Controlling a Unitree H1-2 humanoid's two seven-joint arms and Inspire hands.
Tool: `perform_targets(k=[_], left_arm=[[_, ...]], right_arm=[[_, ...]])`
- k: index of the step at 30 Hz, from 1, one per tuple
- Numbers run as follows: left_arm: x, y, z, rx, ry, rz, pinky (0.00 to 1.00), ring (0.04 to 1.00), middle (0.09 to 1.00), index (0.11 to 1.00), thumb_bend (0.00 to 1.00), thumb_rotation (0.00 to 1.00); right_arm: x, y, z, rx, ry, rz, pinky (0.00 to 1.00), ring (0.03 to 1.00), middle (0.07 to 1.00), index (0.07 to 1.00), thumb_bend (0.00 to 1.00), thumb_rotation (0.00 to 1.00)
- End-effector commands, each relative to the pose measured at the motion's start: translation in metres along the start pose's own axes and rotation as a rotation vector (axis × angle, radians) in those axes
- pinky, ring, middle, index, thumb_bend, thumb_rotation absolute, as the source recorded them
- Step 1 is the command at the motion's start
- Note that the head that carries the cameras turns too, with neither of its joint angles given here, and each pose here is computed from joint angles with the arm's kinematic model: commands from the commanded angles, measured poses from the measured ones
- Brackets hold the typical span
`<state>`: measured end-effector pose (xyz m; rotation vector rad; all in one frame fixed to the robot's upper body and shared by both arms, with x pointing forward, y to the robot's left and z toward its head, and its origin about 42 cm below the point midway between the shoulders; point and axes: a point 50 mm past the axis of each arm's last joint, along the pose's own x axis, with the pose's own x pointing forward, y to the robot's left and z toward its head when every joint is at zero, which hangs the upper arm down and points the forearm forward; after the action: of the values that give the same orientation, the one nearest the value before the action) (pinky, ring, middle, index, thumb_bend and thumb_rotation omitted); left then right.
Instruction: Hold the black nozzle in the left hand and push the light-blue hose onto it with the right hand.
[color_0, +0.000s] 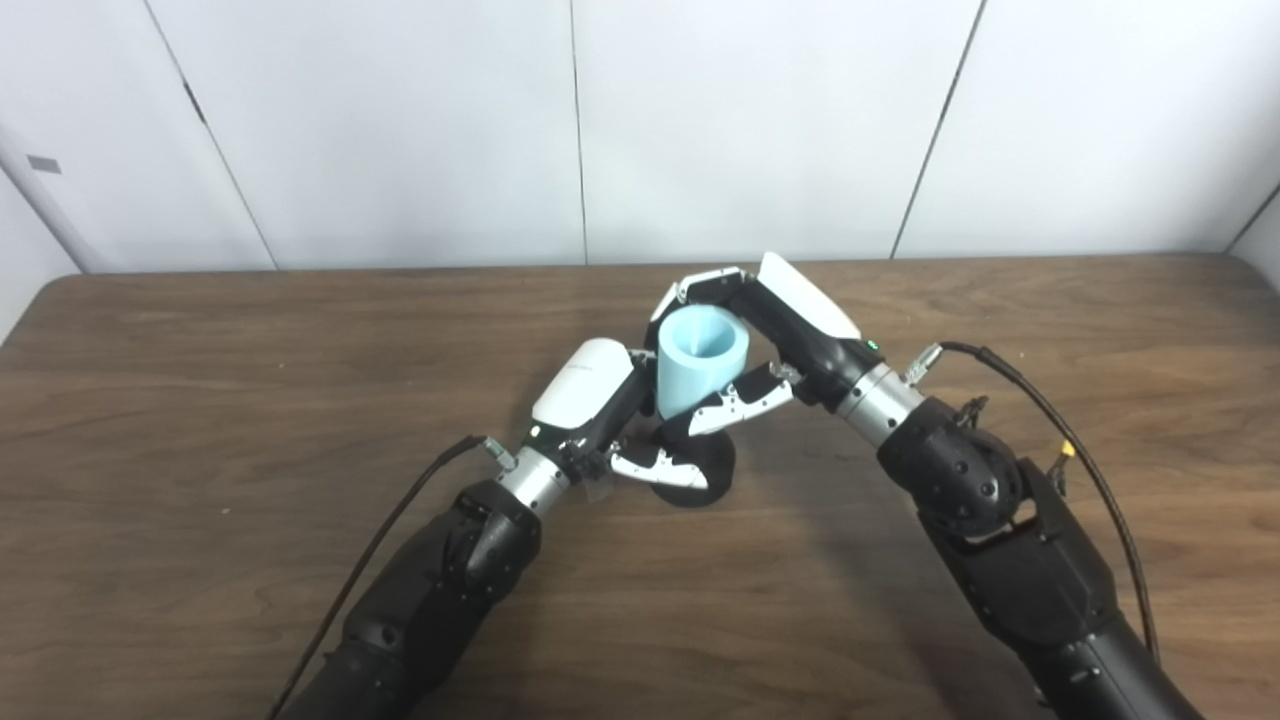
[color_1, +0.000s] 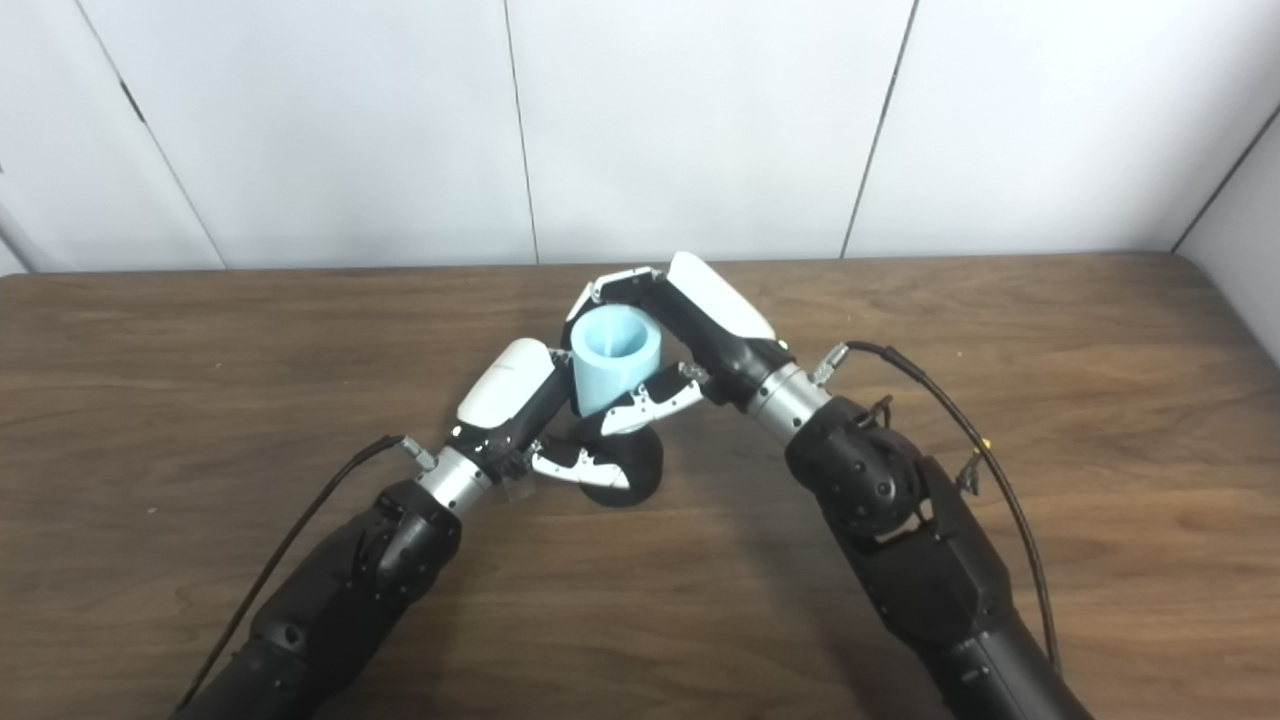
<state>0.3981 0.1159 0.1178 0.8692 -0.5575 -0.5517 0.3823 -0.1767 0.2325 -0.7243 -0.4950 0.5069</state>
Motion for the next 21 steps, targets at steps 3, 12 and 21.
perform_targets(k=[3, 12, 21], left_arm=[[-0.051, -0.049, -0.017, -0.049, 0.166, -0.130, 0.35, 0.404, 0.492, 0.495, 0.50, 0.00], [-0.052, -0.048, -0.019, -0.051, 0.166, -0.131, 0.35, 0.407, 0.495, 0.490, 0.50, 0.00], [-0.052, -0.052, -0.019, -0.058, 0.169, -0.129, 0.34, 0.396, 0.484, 0.501, 0.50, 0.00]], right_arm=[[-0.015, 0.024, -0.017, 0.005, 0.116, 0.093, 0.31, 0.405, 0.488, 0.514, 0.52, 0.00], [-0.020, 0.035, -0.022, 0.028, 0.113, 0.086, 0.31, 0.406, 0.487, 0.512, 0.52, 0.00], [-0.013, 0.006, -0.004, 0.051, 0.160, 0.059, 0.52, 0.672, 0.809, 0.877, 0.81, 0.09]])
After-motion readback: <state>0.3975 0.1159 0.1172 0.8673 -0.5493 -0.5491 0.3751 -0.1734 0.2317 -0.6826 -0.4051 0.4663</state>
